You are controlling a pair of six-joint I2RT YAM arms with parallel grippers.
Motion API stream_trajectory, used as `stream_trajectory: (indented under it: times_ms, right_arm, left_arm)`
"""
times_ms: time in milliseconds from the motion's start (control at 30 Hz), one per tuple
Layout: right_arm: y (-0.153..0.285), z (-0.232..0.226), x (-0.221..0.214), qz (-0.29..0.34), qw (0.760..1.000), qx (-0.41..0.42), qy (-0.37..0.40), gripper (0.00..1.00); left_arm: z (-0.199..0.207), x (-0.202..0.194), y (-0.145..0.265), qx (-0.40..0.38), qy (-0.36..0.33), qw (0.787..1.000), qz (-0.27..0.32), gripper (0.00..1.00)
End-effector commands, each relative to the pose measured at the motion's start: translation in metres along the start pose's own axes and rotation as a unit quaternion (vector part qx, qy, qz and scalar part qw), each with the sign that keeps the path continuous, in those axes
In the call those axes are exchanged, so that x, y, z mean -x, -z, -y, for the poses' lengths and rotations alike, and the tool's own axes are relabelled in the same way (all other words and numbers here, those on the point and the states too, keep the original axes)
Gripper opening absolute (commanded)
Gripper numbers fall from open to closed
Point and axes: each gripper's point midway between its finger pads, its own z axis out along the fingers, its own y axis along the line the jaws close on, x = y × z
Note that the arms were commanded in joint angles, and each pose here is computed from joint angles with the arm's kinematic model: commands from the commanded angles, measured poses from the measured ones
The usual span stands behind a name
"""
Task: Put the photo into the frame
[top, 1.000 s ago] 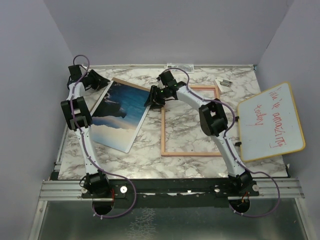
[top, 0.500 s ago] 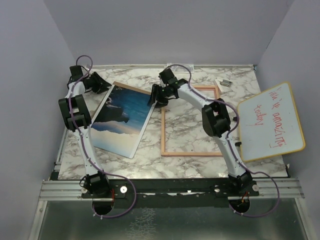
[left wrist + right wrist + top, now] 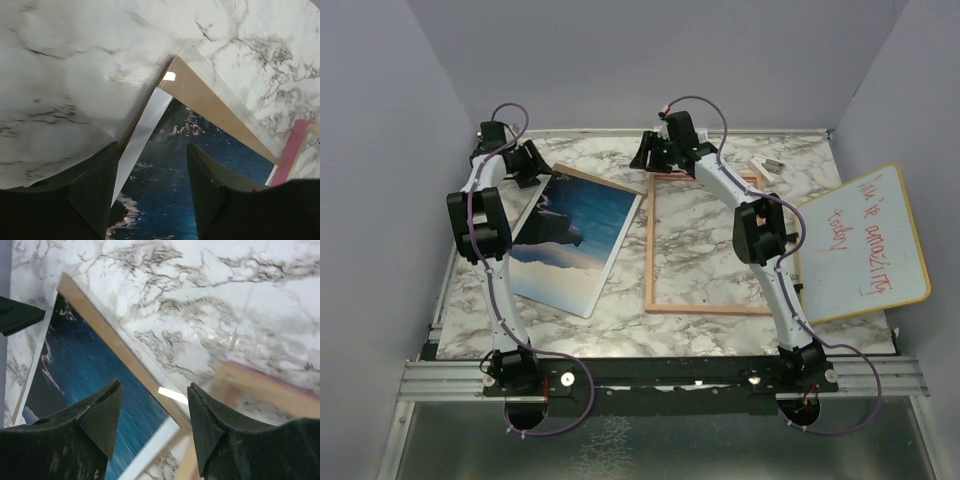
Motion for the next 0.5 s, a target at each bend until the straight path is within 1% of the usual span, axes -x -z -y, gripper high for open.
stream_trajectory:
  times_ms: [0,133,200,267,333,467]
  right_arm:
    - [-0.02,-0.024,0.003,0.024,0.995,0.068,0.065,0.59]
    - [-0.026,-0.023,0.001,0.031,0.993,0.081,0.086,0.56]
    - [-0.03,-0.021,-0.003,0.028,0.992,0.084,0.092,0.54]
    - [-0.035,-0.012,-0.007,0.023,0.993,0.071,0.092,0.54]
    - [-0.039,0.0,-0.014,0.018,0.994,0.049,0.092,0.57]
    - [-0.042,0.018,-0.013,0.025,0.996,0.002,0.086,0.59]
  left_arm:
    - [0.058,-0.036,0.001,-0.001,-0.06,0.998,-0.029,0.55]
    - [0.083,-0.058,-0.006,-0.007,-0.084,0.996,-0.043,0.52]
    - [0.082,-0.059,-0.006,0.023,-0.093,0.995,-0.031,0.51]
    - [0.072,-0.052,-0.002,0.065,-0.087,0.994,-0.01,0.5]
    - [0.066,-0.043,0.006,0.094,-0.084,0.992,0.011,0.51]
    - [0.066,-0.038,0.009,0.102,-0.087,0.991,0.018,0.57]
